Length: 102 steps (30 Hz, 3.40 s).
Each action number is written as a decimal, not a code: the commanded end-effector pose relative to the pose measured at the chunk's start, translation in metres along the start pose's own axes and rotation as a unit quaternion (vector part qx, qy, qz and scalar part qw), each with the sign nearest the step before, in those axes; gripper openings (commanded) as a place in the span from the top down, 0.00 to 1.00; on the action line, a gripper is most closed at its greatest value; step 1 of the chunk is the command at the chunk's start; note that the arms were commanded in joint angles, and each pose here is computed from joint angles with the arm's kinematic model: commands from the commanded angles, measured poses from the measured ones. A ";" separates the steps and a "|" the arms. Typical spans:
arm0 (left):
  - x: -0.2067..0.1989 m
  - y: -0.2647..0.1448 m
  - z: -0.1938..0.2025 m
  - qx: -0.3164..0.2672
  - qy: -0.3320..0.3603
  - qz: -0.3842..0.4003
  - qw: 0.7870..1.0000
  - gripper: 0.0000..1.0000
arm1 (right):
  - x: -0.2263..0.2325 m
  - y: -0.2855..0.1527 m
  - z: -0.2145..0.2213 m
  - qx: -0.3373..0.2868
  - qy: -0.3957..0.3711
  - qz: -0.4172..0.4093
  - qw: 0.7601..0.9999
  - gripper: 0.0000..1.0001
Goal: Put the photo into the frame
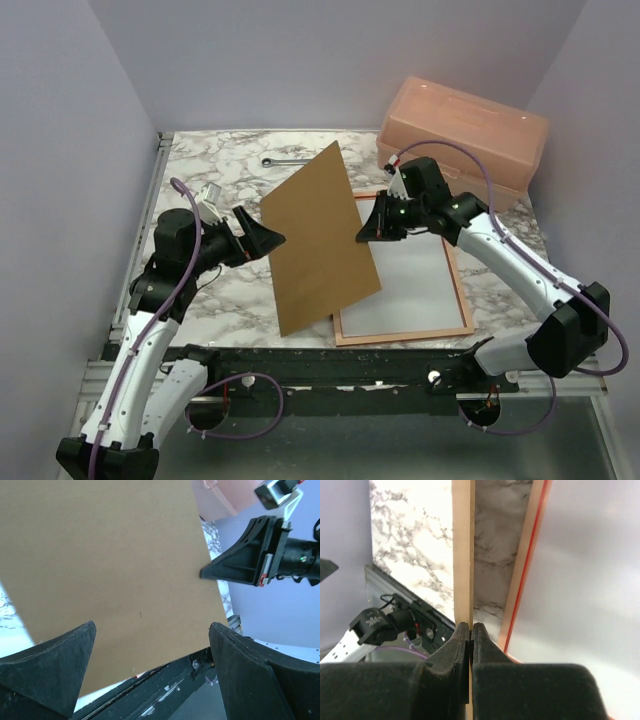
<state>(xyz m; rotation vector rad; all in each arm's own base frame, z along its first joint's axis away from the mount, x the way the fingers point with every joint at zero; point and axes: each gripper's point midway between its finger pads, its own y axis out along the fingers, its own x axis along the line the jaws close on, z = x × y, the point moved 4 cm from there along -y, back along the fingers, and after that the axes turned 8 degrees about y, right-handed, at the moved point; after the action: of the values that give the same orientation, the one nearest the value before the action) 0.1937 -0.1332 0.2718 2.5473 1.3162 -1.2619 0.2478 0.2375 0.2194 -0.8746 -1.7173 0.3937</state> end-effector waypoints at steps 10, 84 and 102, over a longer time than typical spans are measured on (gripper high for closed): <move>-0.005 0.004 0.006 0.043 -0.011 -0.061 0.997 0.01 | 0.016 -0.083 -0.040 -0.070 -0.034 0.168 0.983 1.00; -0.034 -0.052 -0.012 0.014 0.022 -0.084 0.996 0.01 | 0.207 0.045 0.005 0.094 -0.041 -0.301 0.948 0.29; 0.009 -0.046 -0.009 0.017 -0.017 -0.089 0.996 0.01 | 0.142 0.032 -0.020 0.044 -0.022 -0.218 0.975 0.28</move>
<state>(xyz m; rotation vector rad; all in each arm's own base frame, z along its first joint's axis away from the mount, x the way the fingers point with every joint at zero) 0.1730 -0.0957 0.2770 2.3778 1.5897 -1.4667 0.2595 0.3877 0.3054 -0.2853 -1.8287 0.1612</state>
